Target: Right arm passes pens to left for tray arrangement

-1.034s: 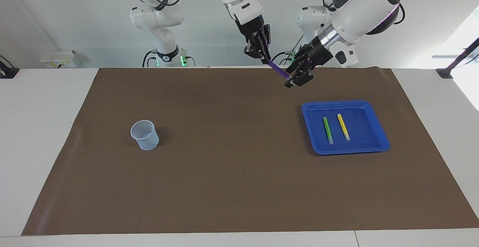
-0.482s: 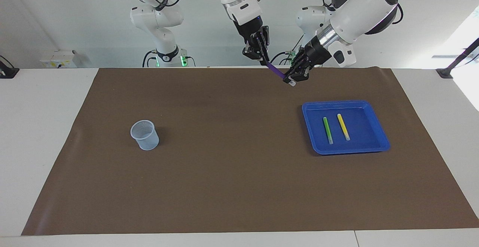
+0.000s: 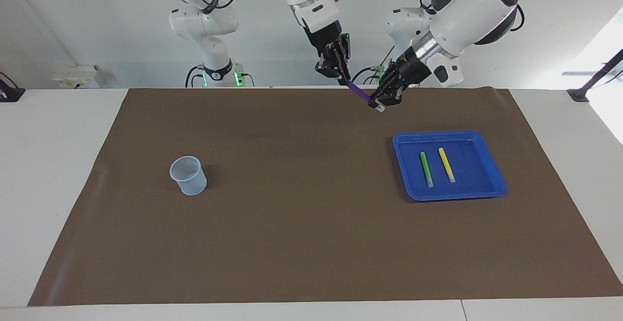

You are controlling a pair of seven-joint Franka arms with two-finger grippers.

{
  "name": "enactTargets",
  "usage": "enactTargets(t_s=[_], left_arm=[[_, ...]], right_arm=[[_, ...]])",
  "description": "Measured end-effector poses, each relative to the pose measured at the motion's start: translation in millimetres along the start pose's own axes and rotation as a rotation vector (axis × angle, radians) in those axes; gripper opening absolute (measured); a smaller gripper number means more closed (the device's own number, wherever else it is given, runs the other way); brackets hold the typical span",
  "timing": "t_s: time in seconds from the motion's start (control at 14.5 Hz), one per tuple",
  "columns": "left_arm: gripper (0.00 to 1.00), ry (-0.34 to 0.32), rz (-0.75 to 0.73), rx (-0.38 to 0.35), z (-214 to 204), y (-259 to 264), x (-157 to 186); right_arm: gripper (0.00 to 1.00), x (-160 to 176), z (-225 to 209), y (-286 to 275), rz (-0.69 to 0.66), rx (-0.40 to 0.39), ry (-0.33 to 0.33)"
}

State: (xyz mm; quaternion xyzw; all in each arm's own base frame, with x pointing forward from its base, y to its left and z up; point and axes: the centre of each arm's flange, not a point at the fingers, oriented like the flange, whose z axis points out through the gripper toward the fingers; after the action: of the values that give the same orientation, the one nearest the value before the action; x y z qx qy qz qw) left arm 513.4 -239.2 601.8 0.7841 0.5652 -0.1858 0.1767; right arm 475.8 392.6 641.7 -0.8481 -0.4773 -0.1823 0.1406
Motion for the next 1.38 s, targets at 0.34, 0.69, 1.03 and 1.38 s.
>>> enactTargets(t_s=[0.34, 0.69, 1.03, 1.38], left_arm=[[0.19, 0.001, -0.010, -0.025, -3, 3, 2], [0.19, 0.011, 0.022, -0.092, -17, 10, 19], [0.19, 0.140, 0.400, -0.001, -44, -3, 113], [0.19, 0.261, 0.895, 0.284, -58, -44, 239]], right_arm=[[0.67, 0, -1, -2, -0.003, 0.005, -0.006], [1.00, -23, -41, 27, 0.089, -0.037, -0.068], [1.00, -75, -82, 120, 0.267, -0.122, -0.073], [1.00, -140, -93, 197, 0.511, -0.199, -0.114]])
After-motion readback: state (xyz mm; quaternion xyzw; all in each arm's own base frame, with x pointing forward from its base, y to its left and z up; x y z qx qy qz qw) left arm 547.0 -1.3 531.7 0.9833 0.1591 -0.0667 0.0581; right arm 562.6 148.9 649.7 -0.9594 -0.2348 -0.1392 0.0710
